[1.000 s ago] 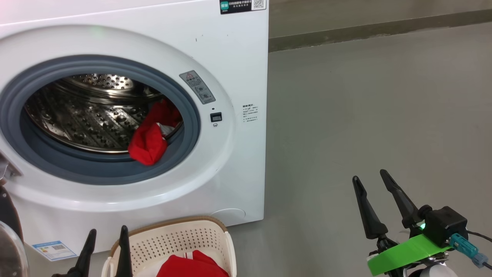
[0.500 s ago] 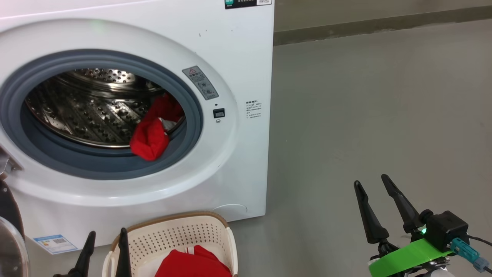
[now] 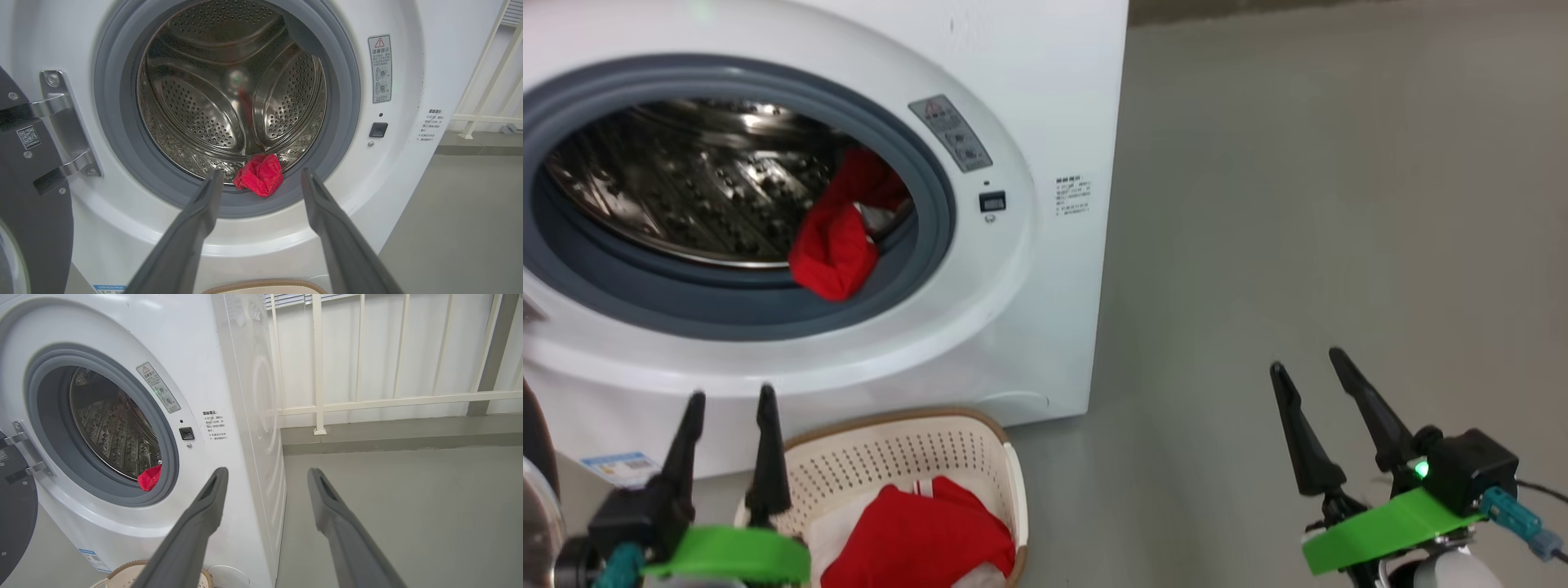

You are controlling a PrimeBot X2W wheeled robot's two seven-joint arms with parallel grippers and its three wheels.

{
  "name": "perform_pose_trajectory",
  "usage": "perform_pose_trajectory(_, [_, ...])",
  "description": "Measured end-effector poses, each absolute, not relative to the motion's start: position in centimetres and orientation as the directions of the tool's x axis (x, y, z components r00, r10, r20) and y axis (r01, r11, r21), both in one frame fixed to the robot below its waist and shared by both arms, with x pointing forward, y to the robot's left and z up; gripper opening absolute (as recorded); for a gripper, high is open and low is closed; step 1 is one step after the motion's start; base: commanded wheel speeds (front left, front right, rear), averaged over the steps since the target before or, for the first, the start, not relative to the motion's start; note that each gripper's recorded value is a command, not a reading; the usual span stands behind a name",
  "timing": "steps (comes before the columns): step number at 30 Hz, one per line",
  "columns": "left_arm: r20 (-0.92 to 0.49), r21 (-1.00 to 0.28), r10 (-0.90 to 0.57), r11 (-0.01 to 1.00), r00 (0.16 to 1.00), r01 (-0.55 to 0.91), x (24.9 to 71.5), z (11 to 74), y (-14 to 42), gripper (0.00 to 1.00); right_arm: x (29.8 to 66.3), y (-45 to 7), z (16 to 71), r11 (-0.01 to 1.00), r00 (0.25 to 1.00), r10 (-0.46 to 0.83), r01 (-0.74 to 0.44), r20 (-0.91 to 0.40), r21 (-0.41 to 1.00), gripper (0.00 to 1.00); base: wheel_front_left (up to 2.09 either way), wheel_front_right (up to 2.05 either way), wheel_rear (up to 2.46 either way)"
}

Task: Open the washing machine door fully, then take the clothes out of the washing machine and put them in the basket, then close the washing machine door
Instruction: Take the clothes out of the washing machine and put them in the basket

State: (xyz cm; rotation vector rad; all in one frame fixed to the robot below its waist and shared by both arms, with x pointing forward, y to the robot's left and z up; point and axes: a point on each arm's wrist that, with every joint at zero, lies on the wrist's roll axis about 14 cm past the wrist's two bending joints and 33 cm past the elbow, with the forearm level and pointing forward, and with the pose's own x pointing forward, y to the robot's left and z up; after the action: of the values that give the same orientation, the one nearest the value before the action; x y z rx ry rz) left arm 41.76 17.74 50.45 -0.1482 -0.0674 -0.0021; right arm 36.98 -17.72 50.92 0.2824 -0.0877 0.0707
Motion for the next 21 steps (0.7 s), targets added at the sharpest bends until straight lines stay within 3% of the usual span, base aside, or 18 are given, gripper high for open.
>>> perform_pose_trajectory(21, [-0.031,-0.207,-0.033,0.978,0.999,0.025,53.1,47.5,15.3,1.0,42.3,-17.5,48.6,0.959,0.995,0.082,-0.092,0.049,0.268,1.0,0.0,0.0,0.0])
